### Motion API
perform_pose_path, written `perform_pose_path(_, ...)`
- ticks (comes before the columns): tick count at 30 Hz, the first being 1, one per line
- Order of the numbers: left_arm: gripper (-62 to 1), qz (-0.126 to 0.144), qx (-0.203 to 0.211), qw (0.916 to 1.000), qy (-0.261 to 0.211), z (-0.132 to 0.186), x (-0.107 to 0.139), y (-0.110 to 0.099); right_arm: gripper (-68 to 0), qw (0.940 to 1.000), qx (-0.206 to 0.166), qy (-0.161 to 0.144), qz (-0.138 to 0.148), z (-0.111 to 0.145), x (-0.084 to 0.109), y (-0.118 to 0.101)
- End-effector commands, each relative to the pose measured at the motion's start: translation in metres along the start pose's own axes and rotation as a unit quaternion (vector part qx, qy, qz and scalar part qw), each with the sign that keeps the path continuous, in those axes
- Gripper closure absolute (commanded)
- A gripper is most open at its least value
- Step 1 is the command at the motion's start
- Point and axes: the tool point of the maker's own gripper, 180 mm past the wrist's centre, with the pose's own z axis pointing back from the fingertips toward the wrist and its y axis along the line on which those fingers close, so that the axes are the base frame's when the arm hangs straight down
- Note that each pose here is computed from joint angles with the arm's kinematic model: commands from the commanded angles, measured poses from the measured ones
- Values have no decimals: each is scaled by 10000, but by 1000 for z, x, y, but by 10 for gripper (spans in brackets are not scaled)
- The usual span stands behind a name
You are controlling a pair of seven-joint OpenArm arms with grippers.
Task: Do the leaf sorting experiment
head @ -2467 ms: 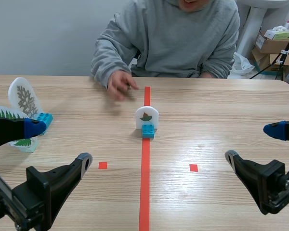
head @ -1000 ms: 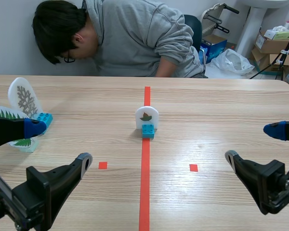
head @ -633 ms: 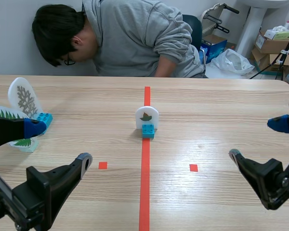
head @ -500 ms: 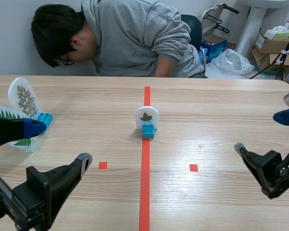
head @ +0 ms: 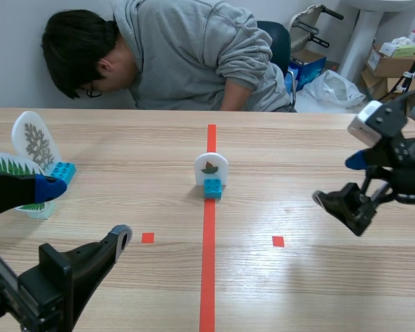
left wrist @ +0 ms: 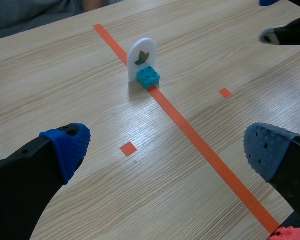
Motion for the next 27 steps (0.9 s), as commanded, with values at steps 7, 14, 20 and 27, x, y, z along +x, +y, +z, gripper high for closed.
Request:
perform_pose_path(7, -623, -13, 37, 10000, -60, 0, 3, 2, -547, 9966, 512, -524, 376, -58, 69, 7)
perform_pose_path(14, -623, -14, 41, 9998, 200, 0, -7, 2, -546, 9878, 1286, -549, 680, -107, 96, 69)
perform_pose_path(20, -623, -17, 44, 9998, 202, 0, -7, 2, -525, 9868, 1387, -599, 589, -129, 94, 86)
perform_pose_path(27, -623, -15, 44, 9998, 201, 0, -7, 2, -525, 9873, 1321, -685, 552, -134, 99, 80)
